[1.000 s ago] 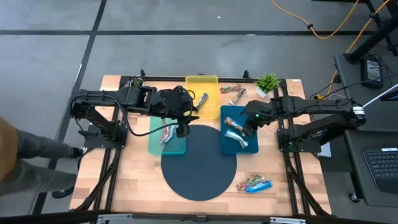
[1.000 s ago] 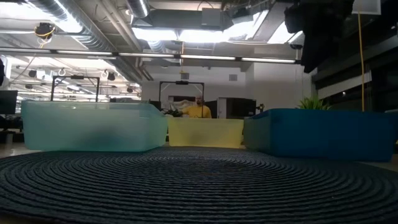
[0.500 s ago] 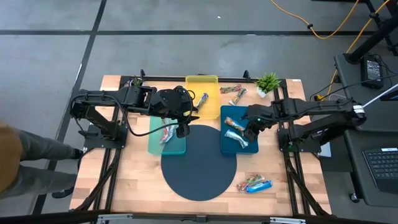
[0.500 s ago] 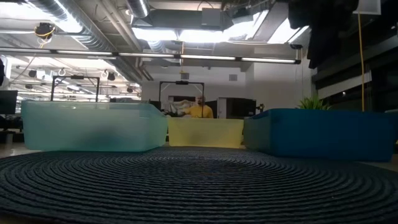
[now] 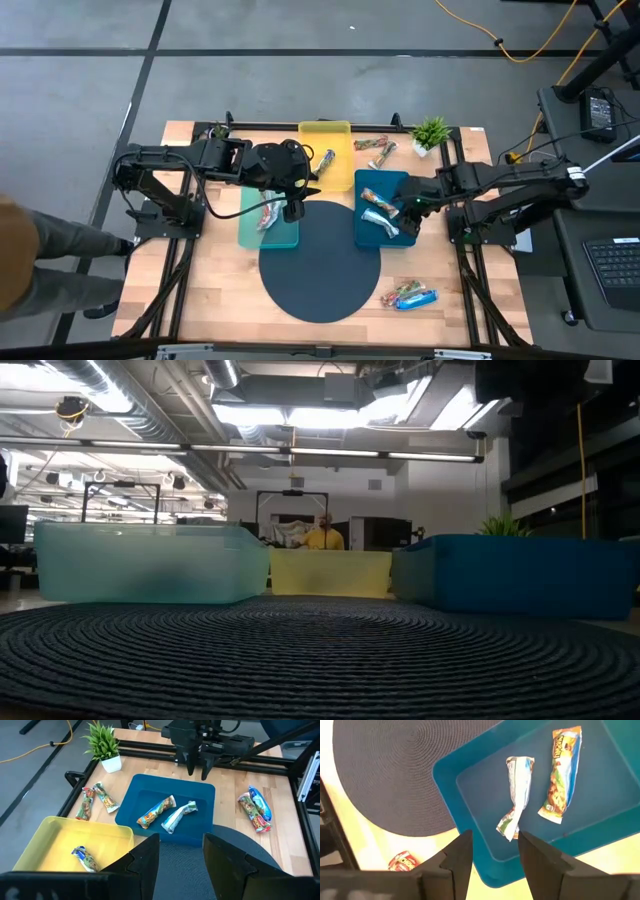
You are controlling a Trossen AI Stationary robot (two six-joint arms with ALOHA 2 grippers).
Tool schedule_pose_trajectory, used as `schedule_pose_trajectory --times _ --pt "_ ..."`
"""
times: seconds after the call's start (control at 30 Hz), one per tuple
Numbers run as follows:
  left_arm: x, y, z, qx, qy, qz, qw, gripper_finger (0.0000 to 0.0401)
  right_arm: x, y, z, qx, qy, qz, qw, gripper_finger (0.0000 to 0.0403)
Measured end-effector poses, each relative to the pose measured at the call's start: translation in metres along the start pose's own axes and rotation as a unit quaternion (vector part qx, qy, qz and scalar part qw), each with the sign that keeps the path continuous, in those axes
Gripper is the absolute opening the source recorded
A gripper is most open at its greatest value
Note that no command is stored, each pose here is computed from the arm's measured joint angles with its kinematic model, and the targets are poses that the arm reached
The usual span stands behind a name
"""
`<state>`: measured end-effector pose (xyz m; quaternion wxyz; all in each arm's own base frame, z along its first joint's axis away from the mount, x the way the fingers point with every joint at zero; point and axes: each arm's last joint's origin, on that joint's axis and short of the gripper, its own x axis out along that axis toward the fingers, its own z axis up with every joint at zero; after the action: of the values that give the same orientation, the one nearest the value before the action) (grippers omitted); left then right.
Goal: Pick and place Granola Bars by type
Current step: Put the red granola bar into the light blue bin
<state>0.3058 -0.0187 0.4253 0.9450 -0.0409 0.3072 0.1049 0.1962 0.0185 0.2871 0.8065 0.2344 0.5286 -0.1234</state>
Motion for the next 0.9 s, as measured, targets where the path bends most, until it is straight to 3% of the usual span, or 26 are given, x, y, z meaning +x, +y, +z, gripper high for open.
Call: schedule_pose_trajectory --times 0.3,0.53,0.9 --pt "0.000 0.000 0.000 0.006 0.000 0.000 1.000 0.0143 -0.015 0.005 -0.011 -0.052 -0.041 0.000 0.998 0.0159" --pt "0.000 0.000 0.000 0.022 0.000 0.000 1.000 0.0143 -0.029 0.015 -0.029 -0.088 -0.056 0.038 0.994 0.0159" --pt "0.000 0.000 0.000 0.030 0.000 0.000 1.000 0.0143 -0.015 0.077 -0.068 -0.249 -0.014 0.131 0.960 0.0159"
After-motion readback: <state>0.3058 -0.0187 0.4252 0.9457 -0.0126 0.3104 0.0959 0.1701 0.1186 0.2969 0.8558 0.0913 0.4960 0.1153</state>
